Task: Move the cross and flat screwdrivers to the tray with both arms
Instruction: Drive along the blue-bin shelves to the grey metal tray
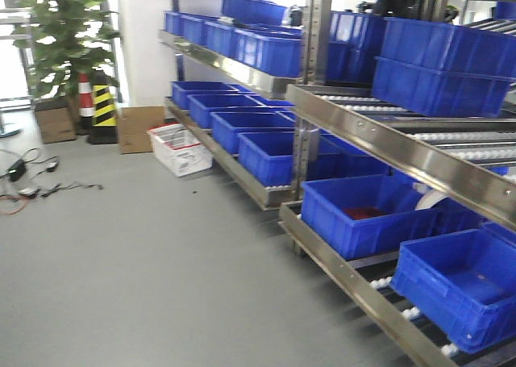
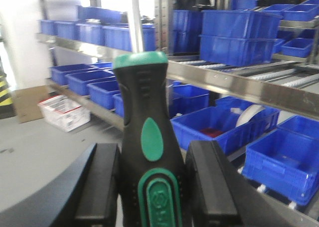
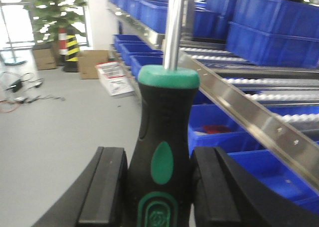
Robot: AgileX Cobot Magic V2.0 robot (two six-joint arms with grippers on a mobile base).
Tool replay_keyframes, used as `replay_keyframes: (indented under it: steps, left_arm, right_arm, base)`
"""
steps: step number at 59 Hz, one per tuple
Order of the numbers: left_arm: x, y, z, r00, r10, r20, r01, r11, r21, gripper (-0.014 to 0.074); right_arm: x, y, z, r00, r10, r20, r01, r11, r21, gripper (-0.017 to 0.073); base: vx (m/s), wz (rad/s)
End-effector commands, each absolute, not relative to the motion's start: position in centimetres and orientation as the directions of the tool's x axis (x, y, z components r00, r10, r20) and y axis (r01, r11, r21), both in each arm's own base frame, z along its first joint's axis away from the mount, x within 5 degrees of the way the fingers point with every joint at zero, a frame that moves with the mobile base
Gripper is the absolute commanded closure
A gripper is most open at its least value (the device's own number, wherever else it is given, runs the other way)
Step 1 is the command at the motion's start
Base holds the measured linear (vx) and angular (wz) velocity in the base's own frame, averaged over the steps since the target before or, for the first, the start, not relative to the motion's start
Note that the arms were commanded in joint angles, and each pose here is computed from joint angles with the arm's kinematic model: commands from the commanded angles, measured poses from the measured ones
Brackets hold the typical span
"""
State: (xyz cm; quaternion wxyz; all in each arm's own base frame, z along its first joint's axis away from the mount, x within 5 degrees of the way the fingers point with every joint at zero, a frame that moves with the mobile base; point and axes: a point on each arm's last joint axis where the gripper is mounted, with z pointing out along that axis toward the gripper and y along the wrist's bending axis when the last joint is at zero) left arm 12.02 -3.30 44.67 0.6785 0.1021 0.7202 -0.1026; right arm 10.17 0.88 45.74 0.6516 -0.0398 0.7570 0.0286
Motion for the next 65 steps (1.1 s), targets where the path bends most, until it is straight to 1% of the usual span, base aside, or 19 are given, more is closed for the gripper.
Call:
replay_keyframes:
  steps: [1,19,37,65]
  left_arm:
    - [11.78,-3.20,46.41,0.054,-0.037,-0.998,0.281,0.959,-0.020,0.0591]
    - [11.78,-3.20,46.41,0.054,-0.037,-0.998,0.281,0.959,-0.020,0.0591]
    - [11.78,-3.20,46.41,0.054,-0.037,-0.998,0.281,0.959,-0.020,0.0591]
    - [11.78,-3.20,46.41,0.054,-0.037,-0.998,0.281,0.959,-0.020,0.0591]
  right_arm:
    - [10.06,0.79,47.42,-0.027,-0.011,-1.000,-0.086,0.996,-0.008,0.0567]
    - [10.06,0.79,47.42,-0.027,-0.011,-1.000,-0.086,0.996,-0.008,0.0567]
    - [10.06,0.79,47.42,-0.027,-0.011,-1.000,-0.086,0.996,-0.008,0.0567]
    - [10.06,0.79,47.42,-0.027,-0.011,-1.000,-0.086,0.996,-0.008,0.0567]
  base:
    - [0.58,-0.38]
    - [0.56,-0.49]
    - [0.48,-0.71]
    - [0.30,-0.81]
